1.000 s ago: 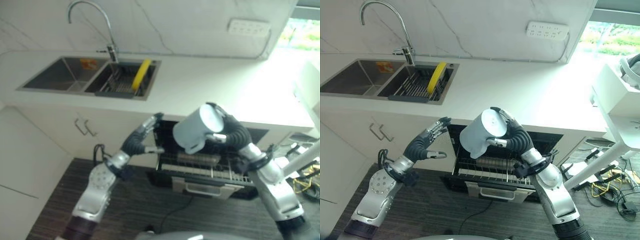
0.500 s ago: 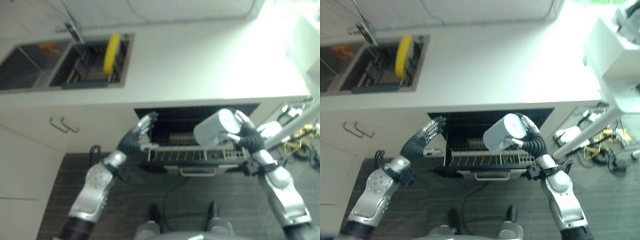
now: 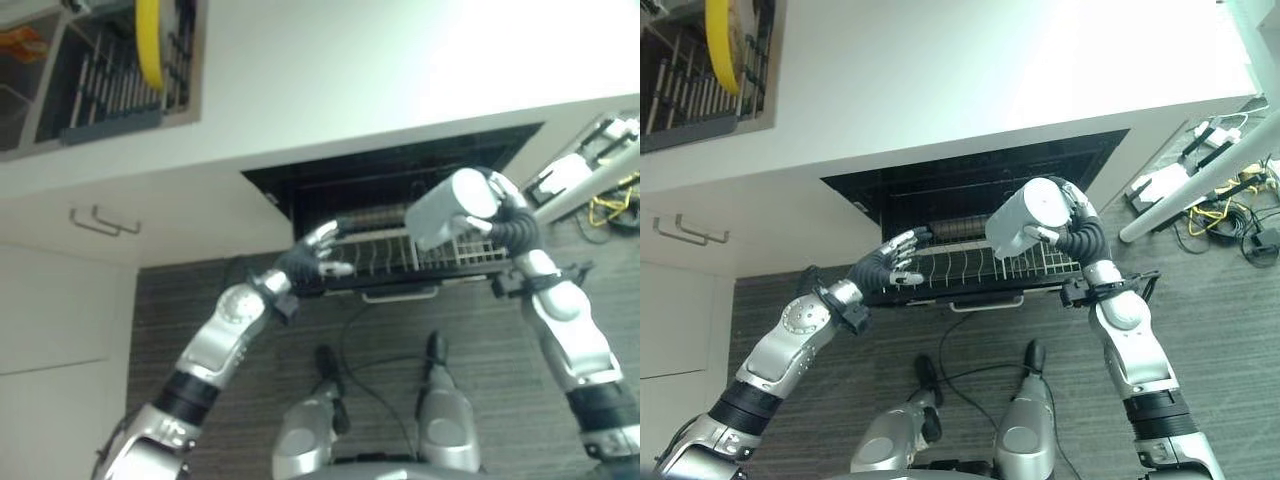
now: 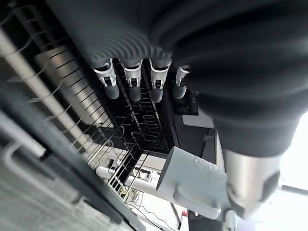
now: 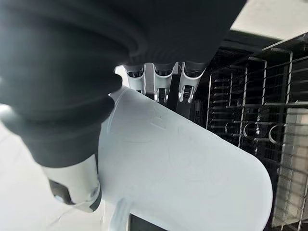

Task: Place the dishes in the dishwasher.

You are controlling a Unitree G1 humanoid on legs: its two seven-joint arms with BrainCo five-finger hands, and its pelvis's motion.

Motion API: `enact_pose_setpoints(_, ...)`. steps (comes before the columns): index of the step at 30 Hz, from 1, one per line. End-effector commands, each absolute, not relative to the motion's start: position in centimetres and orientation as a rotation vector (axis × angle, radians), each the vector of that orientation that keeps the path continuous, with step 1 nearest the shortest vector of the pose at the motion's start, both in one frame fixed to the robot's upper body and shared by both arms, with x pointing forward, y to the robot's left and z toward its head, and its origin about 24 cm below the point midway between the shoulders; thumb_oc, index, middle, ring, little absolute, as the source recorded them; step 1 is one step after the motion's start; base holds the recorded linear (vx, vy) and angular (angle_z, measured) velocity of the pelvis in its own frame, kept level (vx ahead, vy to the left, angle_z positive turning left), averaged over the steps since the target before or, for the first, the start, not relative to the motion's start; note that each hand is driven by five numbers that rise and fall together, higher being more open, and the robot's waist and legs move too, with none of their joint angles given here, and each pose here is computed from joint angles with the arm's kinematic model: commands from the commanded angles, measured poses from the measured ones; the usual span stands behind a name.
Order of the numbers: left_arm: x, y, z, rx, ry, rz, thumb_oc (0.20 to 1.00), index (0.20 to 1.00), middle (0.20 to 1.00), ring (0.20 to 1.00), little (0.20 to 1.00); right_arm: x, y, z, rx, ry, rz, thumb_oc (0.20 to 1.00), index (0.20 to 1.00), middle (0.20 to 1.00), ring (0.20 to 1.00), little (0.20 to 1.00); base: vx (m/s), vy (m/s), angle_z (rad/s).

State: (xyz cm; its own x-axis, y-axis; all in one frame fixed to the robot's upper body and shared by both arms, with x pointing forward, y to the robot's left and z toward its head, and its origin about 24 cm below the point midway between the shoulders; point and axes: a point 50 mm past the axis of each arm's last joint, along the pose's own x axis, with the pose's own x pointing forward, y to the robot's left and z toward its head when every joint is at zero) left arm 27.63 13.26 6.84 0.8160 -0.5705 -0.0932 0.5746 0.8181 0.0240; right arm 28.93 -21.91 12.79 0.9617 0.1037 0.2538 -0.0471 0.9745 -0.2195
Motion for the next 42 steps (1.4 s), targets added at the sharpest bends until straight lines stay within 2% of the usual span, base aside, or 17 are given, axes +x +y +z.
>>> enact_pose_setpoints(1, 27.9, 14.4, 4.9, 0.047, 0.188, -0.509, 1.0, 1.0, 1.0, 1.0, 1.0, 29.4, -21.8, 14.1, -0.198, -0.328, 0.04, 0.2, 0.2, 0.2, 0.2, 0.2, 0.08, -0.03, -0.01)
enact_pose_setpoints(4, 27.8, 15.8, 2.2, 0.094, 0.341, -0.403, 1.0, 1.0, 1.0, 1.0, 1.0, 29.8, -21.8, 13.8, -0.187, -0.288, 0.037, 0.2, 0.2, 0.2, 0.2, 0.2, 0.07, -0.033, -0.01)
enact_pose_setpoints(6, 27.3, 15.8, 0.1, 0.009, 0.466, -0.401, 1.0, 1.0, 1.0, 1.0, 1.0, 29.9, -21.7, 13.6, -0.184, -0.271, 0.041, 0.2, 0.2, 0.2, 0.2, 0.2, 0.05, -0.021, 0.02)
enact_pose_setpoints(7, 26.6, 14.8, -1.5, -0.148, 0.571, -0.436, 1.0, 1.0, 1.0, 1.0, 1.0, 30.1, -21.5, 13.5, -0.18, -0.258, 0.047, 0.2, 0.2, 0.2, 0.2, 0.2, 0.05, -0.018, 0.03)
enact_pose_setpoints(9, 25.0, 13.6, -4.1, -0.267, 0.709, -0.46, 1.0, 1.0, 1.0, 1.0, 1.0, 30.2, -21.4, 13.2, -0.181, -0.245, 0.058, 0.2, 0.2, 0.2, 0.2, 0.2, 0.05, -0.013, 0.0)
enact_pose_setpoints(12, 23.7, 14.7, -7.0, -0.093, 0.837, -0.43, 1.0, 1.0, 1.0, 1.0, 1.0, 30.6, -21.2, 13.5, -0.196, -0.228, 0.077, 0.2, 0.2, 0.2, 0.2, 0.2, 0.04, 0.02, -0.03)
enact_pose_setpoints(14, 23.5, 16.7, -8.2, 0.099, 0.915, -0.384, 1.0, 1.0, 1.0, 1.0, 1.0, 30.8, -21.2, 13.7, -0.208, -0.21, 0.099, 0.2, 0.2, 0.2, 0.2, 0.2, 0.08, 0.059, -0.06)
enact_pose_setpoints(16, 23.1, 17.4, -9.0, 0.151, 1.003, -0.389, 1.0, 1.0, 1.0, 1.0, 1.0, 30.9, -21.2, 13.8, -0.216, -0.197, 0.11, 0.2, 0.2, 0.2, 0.2, 0.2, 0.07, 0.054, -0.13)
enact_pose_setpoints(21, 20.8, 18.2, -10.6, 0.315, 1.237, -0.539, 1.0, 1.0, 1.0, 1.0, 1.0, 31.2, -21.5, 13.9, -0.262, -0.161, 0.137, 0.2, 0.2, 0.2, 0.2, 0.2, 0.06, 0.058, -0.09)
enact_pose_setpoints(29, 16.3, 19.1, -12.1, 0.311, 1.569, -0.821, 1.0, 1.0, 1.0, 1.0, 1.0, 32.0, -21.8, 14.6, -0.324, -0.124, 0.159, 0.2, 0.2, 0.2, 0.2, 0.2, 0.03, 0.091, -0.1)
enact_pose_setpoints(33, 15.3, 19.3, -12.1, 0.288, 1.62, -0.909, 1.0, 1.0, 1.0, 1.0, 1.0, 32.3, -22.0, 14.9, -0.347, -0.115, 0.163, 0.2, 0.2, 0.2, 0.2, 0.2, 0.02, 0.094, -0.03)
enact_pose_setpoints(36, 16.2, 19.1, -11.6, 0.262, 1.534, -0.917, 1.0, 1.0, 1.0, 1.0, 1.0, 32.3, -22.3, 14.9, -0.366, -0.1, 0.17, 0.2, 0.2, 0.2, 0.2, 0.2, 0.03, 0.079, 0.0)
enact_pose_setpoints(42, 22.8, 17.2, -6.1, 0.095, 0.976, -0.742, 1.0, 1.0, 1.0, 1.0, 1.0, 31.2, -23.2, 13.7, -0.378, -0.074, 0.141, 0.2, 0.2, 0.2, 0.2, 0.2, 0.02, 0.013, 0.03)
